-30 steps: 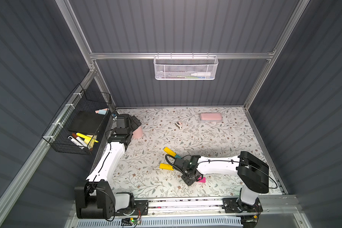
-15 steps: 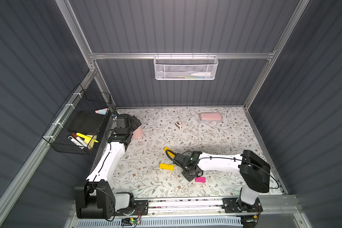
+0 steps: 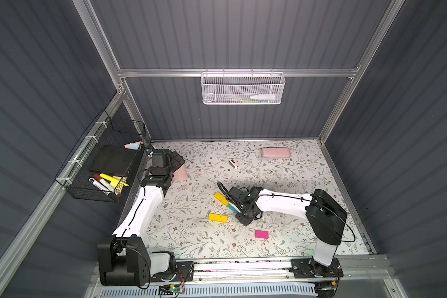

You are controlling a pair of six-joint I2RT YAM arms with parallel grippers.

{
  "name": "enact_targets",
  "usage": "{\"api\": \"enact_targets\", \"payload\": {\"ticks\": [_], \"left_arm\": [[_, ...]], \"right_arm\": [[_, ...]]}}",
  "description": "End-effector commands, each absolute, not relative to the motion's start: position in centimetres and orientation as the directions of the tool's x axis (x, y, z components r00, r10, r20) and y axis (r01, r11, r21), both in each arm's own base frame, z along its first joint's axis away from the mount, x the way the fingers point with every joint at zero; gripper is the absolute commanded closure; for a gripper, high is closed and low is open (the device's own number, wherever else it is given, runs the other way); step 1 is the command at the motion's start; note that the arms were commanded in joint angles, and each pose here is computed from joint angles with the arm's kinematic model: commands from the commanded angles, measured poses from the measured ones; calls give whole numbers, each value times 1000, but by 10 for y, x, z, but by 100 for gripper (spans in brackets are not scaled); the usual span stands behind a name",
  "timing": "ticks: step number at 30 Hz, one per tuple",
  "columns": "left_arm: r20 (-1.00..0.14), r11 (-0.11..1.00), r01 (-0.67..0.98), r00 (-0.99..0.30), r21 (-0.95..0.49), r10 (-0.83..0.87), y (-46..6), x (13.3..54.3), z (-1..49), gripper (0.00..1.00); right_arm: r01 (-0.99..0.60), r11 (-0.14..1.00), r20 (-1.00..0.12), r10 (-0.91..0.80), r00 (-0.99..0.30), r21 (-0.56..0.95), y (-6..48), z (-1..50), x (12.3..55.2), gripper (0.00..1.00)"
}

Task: Assemble the letter v with building blocks
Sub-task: Assemble the building block at the center of the board.

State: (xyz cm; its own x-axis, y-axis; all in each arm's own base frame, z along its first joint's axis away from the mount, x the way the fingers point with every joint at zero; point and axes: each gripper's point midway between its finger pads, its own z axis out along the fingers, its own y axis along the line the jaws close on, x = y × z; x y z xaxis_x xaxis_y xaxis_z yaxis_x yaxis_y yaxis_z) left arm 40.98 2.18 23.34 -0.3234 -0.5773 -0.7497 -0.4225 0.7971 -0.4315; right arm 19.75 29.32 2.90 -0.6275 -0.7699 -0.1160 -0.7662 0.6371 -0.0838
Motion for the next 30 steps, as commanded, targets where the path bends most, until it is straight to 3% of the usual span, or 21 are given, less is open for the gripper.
{"api": "enact_targets", "payload": {"ticks": [1, 30], "left_arm": [[-751, 799, -426, -327, -424, -574, 24, 409, 230, 1], [-755, 799, -432, -325, -417, -570, 26, 408, 230, 0]], "right_arm": [[-796, 601, -116, -797, -592, -73, 299, 29, 202, 68], [-815, 579, -90, -814, -574, -38, 309, 9, 223, 68]]}}
